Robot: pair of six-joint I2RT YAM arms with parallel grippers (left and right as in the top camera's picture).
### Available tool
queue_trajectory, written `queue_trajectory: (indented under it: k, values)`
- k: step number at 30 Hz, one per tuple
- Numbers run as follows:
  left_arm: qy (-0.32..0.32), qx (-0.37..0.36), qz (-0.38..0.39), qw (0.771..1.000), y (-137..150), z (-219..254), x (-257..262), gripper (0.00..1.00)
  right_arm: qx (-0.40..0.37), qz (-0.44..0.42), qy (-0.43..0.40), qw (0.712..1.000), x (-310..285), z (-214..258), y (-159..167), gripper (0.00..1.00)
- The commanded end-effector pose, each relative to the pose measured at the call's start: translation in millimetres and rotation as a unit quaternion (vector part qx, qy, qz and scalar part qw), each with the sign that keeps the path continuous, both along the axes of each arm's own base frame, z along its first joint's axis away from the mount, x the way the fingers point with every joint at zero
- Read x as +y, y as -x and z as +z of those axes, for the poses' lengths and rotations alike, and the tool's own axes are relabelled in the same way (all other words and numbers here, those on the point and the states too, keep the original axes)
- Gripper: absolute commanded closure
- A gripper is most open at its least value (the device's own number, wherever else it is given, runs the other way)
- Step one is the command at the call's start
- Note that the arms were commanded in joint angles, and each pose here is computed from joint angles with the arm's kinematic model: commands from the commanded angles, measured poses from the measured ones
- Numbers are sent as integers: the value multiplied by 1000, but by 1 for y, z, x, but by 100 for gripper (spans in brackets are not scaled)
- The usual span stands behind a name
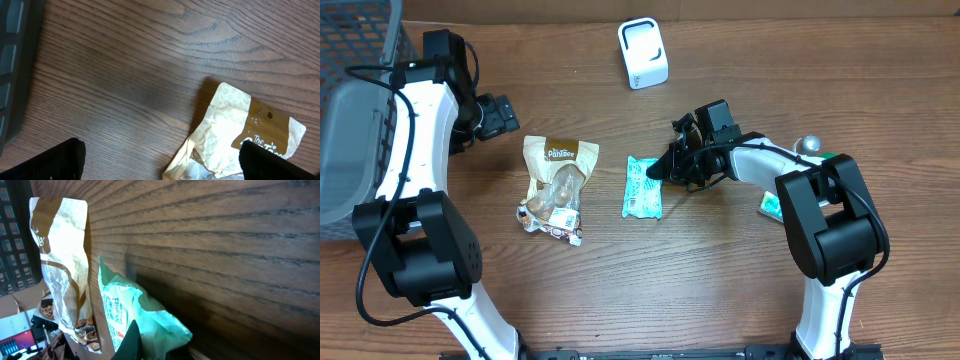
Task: Scan the item barcode
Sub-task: 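Lift the mint-green wipes pack with the right gripper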
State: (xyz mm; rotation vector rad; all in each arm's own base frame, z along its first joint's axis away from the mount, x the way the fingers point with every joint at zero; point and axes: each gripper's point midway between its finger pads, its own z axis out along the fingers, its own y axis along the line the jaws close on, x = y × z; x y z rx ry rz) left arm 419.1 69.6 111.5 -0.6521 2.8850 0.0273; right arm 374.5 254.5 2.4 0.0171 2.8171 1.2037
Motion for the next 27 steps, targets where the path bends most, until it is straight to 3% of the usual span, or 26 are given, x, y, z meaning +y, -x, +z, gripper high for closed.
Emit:
queue_trajectory:
  k: [1, 27]
  values:
    - [-1, -3, 1, 1000, -1, 3, -1, 0, 21, -12, 39, 999, -14, -28, 6, 96]
    - [-1, -3, 1, 1000, -1, 3, -1, 0, 18, -15, 47, 999, -16, -29, 4, 96]
